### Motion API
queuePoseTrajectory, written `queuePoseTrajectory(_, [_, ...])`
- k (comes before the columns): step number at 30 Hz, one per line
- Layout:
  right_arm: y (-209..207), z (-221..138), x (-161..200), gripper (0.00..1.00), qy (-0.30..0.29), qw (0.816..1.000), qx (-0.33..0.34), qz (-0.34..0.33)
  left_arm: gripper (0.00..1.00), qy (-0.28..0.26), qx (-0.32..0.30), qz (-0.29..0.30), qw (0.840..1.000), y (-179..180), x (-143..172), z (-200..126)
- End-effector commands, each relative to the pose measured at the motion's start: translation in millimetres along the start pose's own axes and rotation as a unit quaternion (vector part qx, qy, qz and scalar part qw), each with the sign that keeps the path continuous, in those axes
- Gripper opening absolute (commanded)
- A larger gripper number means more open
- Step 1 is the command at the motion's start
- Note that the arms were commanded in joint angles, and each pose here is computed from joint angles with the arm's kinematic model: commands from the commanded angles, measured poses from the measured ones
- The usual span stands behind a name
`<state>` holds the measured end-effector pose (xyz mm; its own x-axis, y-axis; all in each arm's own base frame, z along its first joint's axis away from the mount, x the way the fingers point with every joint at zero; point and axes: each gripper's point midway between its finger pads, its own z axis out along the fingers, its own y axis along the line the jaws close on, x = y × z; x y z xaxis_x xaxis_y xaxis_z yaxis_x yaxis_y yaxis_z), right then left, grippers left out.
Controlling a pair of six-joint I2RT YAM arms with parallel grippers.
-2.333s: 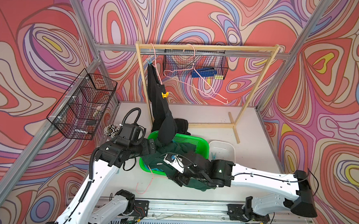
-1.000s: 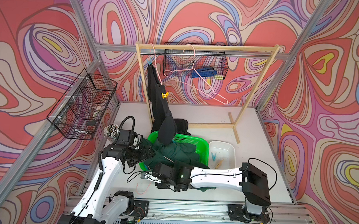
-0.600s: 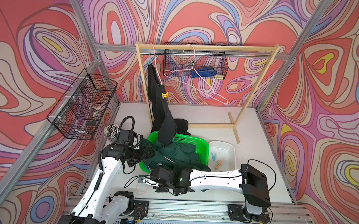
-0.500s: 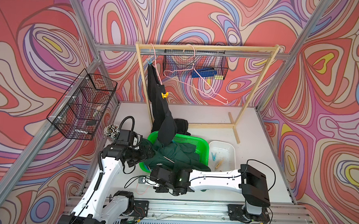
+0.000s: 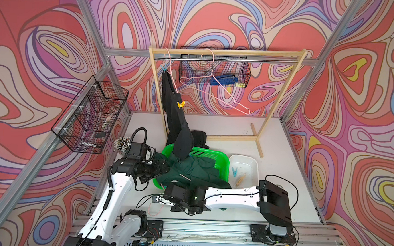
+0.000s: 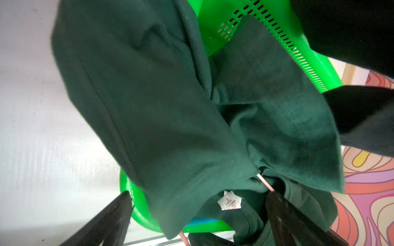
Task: Remove the clothespins securing t-shirts to the hanger
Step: Pick up the hanger from the basket.
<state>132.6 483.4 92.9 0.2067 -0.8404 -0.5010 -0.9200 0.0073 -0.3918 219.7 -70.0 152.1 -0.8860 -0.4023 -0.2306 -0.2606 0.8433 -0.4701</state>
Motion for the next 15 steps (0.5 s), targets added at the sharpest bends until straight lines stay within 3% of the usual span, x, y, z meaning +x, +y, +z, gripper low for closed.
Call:
queuePoseTrajectory(1, [-11.0, -11.6, -13.4, 0.00, -0.021, 1.000, 0.019, 0.004, 1.00, -0.014, 0.001, 0.007, 1.000, -3.5, -4.8, -11.1])
queuePoseTrajectory(15, [-49.0, -85.2, -45.4, 0.00, -0.099, 0.992, 0.070, 0.019, 1.00, -0.052, -0.008, 0.004, 0.999, -11.8, -18.9, -38.8])
